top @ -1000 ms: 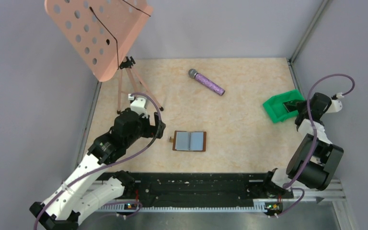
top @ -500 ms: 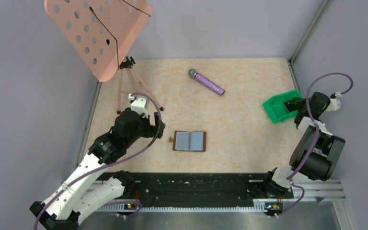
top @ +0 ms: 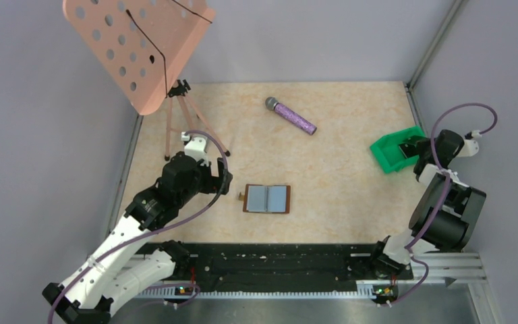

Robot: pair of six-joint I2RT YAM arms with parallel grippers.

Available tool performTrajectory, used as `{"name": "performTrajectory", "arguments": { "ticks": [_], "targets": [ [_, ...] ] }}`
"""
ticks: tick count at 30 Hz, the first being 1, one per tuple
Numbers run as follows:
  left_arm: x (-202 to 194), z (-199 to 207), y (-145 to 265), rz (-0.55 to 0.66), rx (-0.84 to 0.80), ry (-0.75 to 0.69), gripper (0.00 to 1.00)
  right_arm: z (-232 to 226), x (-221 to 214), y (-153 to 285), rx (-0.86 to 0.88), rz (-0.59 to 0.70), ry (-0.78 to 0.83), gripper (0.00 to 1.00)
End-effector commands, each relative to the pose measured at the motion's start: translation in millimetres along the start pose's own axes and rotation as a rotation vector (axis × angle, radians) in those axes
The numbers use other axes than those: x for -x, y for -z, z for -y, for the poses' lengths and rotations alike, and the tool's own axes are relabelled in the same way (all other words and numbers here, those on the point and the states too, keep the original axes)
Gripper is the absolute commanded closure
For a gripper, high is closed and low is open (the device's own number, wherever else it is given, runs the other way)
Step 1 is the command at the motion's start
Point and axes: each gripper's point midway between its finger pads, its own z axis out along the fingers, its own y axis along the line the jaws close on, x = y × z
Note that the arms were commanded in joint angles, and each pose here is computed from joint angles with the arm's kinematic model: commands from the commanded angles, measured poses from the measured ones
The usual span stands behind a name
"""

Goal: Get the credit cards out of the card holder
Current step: Place the credit card in the storage box.

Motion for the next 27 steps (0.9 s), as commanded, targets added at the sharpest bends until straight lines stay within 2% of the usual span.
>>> {"name": "performTrajectory", "arguments": {
  "ticks": [1, 20, 27],
  "targets": [
    [9, 2, -2, 0.037, -0.008, 0.001, 0.03, -9, 15, -4, 0.022, 0.051, -0.024, 1.0],
    [9, 1, 0, 0.045, -0.007, 0.003, 0.03, -5, -13, -17, -0.054, 0.025, 0.028, 1.0],
    [9, 0, 1, 0.052, 0.0, 0.003, 0.03, -2, -11, -15, -0.086, 0.049, 0.028, 1.0]
  ]
}}
